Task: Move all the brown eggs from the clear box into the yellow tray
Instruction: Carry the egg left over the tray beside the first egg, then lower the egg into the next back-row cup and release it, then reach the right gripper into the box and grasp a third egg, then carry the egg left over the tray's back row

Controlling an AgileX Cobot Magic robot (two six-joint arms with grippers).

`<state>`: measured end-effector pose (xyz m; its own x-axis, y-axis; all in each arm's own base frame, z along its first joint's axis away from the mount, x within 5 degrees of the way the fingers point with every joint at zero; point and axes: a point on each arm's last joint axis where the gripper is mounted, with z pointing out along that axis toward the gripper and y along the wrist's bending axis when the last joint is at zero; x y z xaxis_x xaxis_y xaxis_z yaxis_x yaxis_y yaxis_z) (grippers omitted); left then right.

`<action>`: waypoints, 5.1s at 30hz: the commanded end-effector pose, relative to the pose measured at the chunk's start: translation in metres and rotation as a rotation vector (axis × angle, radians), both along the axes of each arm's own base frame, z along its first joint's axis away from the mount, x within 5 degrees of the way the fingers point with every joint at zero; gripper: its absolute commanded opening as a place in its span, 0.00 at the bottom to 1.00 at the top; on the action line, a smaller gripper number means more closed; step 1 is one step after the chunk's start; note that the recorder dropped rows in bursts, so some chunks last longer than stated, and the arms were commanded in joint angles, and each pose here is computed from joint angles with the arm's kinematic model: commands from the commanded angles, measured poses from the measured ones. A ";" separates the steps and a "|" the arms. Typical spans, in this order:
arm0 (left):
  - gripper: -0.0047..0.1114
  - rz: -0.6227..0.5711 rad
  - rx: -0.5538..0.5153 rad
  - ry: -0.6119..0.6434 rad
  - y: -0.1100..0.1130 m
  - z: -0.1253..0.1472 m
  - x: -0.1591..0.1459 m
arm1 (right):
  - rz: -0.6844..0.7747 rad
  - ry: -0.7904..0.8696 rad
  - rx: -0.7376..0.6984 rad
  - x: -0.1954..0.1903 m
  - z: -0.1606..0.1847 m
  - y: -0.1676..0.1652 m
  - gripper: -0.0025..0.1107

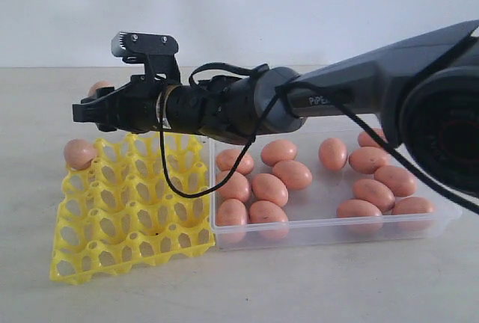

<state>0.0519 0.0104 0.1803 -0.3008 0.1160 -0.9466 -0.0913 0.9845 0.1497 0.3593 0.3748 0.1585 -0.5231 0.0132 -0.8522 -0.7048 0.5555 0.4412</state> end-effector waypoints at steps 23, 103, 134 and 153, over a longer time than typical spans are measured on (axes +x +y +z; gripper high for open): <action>0.23 0.001 -0.003 -0.005 0.000 -0.001 0.000 | 0.112 -0.173 -0.251 0.002 -0.039 0.001 0.06; 0.23 0.001 -0.003 -0.005 0.000 -0.001 0.000 | 0.278 0.344 -1.132 -0.030 0.035 -0.139 0.61; 0.23 0.001 -0.003 -0.005 0.000 -0.001 0.000 | 0.040 0.440 -1.030 -0.016 0.009 -0.132 0.02; 0.23 0.001 -0.003 -0.005 0.000 -0.001 0.000 | -0.087 -0.445 -0.182 -0.053 0.113 -0.004 0.02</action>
